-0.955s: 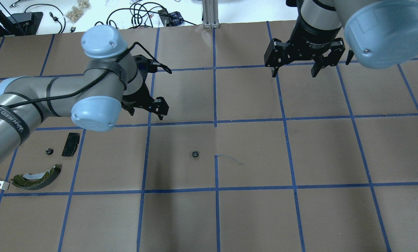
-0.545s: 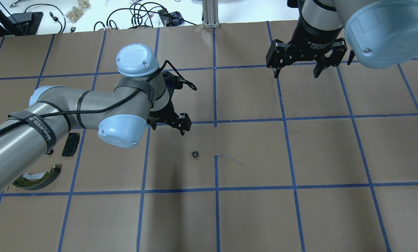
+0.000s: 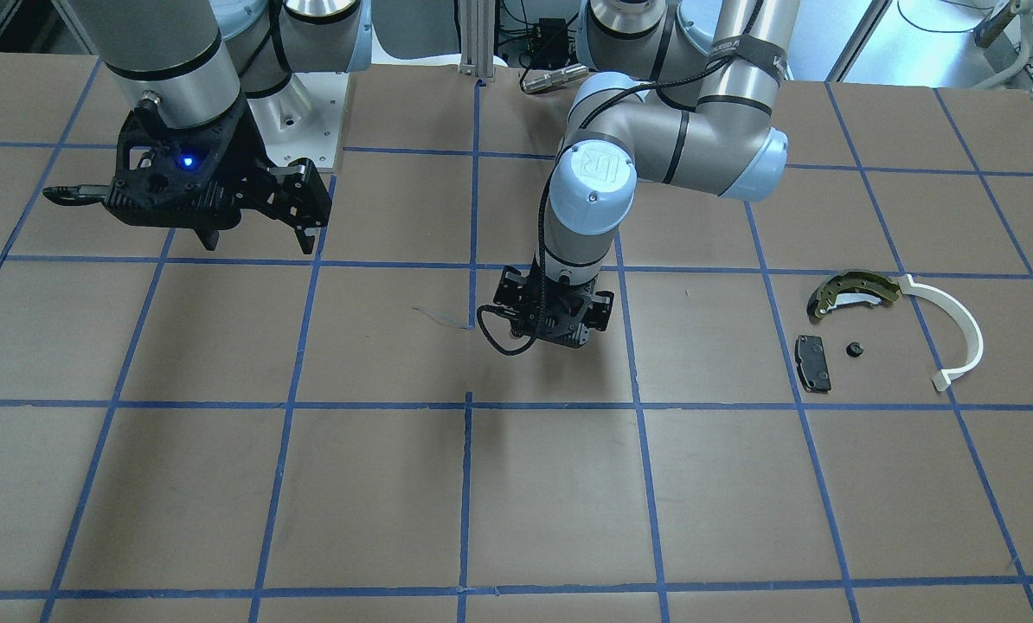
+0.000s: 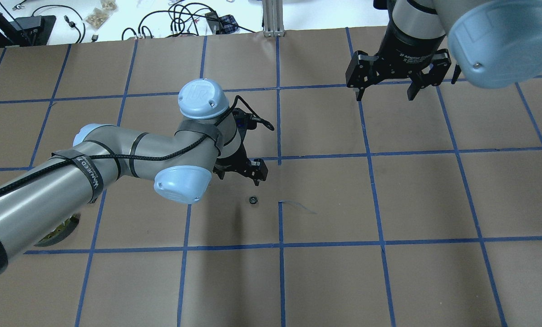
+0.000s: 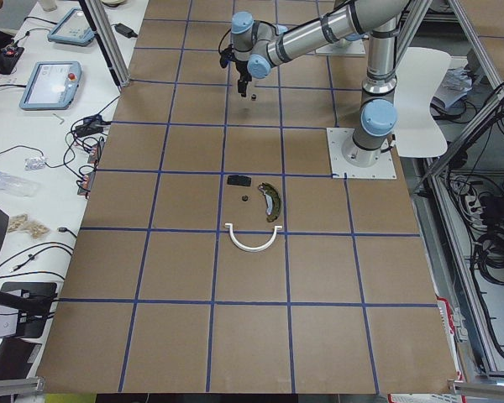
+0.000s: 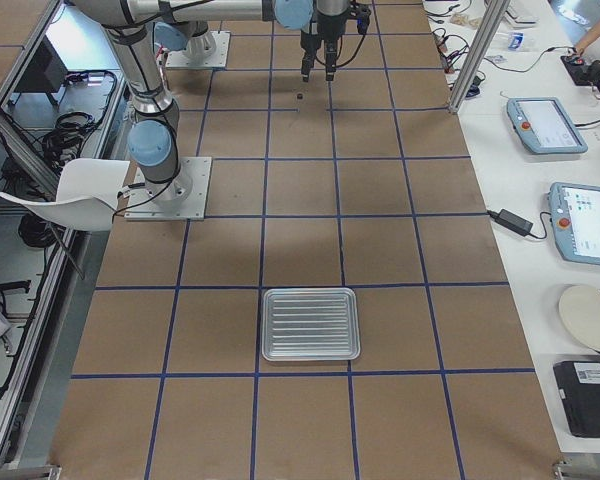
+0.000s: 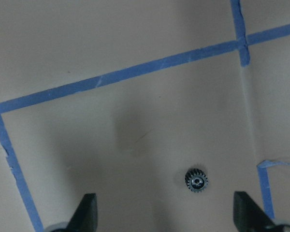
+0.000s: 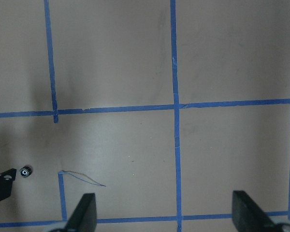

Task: Place bearing gear from tray to pile

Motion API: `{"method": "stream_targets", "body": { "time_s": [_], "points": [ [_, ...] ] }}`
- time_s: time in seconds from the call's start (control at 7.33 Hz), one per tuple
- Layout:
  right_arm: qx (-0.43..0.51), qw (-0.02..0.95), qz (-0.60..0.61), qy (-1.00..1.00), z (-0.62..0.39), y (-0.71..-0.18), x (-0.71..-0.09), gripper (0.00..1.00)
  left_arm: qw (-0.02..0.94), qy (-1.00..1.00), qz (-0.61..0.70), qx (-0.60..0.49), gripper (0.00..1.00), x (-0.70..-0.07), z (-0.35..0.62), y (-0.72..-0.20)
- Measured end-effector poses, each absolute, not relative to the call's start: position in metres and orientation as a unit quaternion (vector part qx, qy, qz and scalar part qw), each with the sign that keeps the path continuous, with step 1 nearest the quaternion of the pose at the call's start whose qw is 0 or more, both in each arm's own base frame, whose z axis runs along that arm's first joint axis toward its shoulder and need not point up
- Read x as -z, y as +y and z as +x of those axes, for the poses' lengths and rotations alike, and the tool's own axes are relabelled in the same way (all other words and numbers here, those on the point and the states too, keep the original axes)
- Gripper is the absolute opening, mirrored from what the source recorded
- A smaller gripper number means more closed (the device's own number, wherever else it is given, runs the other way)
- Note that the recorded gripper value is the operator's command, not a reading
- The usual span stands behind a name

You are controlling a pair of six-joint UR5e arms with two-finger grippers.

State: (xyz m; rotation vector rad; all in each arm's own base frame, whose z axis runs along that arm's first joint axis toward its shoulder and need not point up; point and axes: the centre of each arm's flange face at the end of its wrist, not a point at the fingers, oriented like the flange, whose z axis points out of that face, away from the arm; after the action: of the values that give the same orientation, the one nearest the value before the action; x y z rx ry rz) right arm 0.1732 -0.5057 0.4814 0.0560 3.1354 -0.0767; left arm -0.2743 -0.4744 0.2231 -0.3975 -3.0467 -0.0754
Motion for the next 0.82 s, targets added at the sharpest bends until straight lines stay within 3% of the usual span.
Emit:
{"method": "stream_targets", "body": {
  "time_s": [0.27,0.68,0.82],
  "points": [
    [0.025,0.002,0.018,1.000,0.173,-0.506,-0.482,1.00,0.033,-0.989,-0.141,0.035,0.86,-0.205,-0.287,-0.470],
    [0.026,0.002,0.018,0.999,0.172,-0.506,-0.482,1.00,0.028,-0.988,-0.146,0.051,0.85,-0.185,-0.291,-0.468],
    [0.026,0.002,0.018,1.000,0.172,-0.506,-0.482,1.00,0.027,-0.987,-0.146,0.055,0.80,-0.181,-0.292,-0.468]
  ]
}}
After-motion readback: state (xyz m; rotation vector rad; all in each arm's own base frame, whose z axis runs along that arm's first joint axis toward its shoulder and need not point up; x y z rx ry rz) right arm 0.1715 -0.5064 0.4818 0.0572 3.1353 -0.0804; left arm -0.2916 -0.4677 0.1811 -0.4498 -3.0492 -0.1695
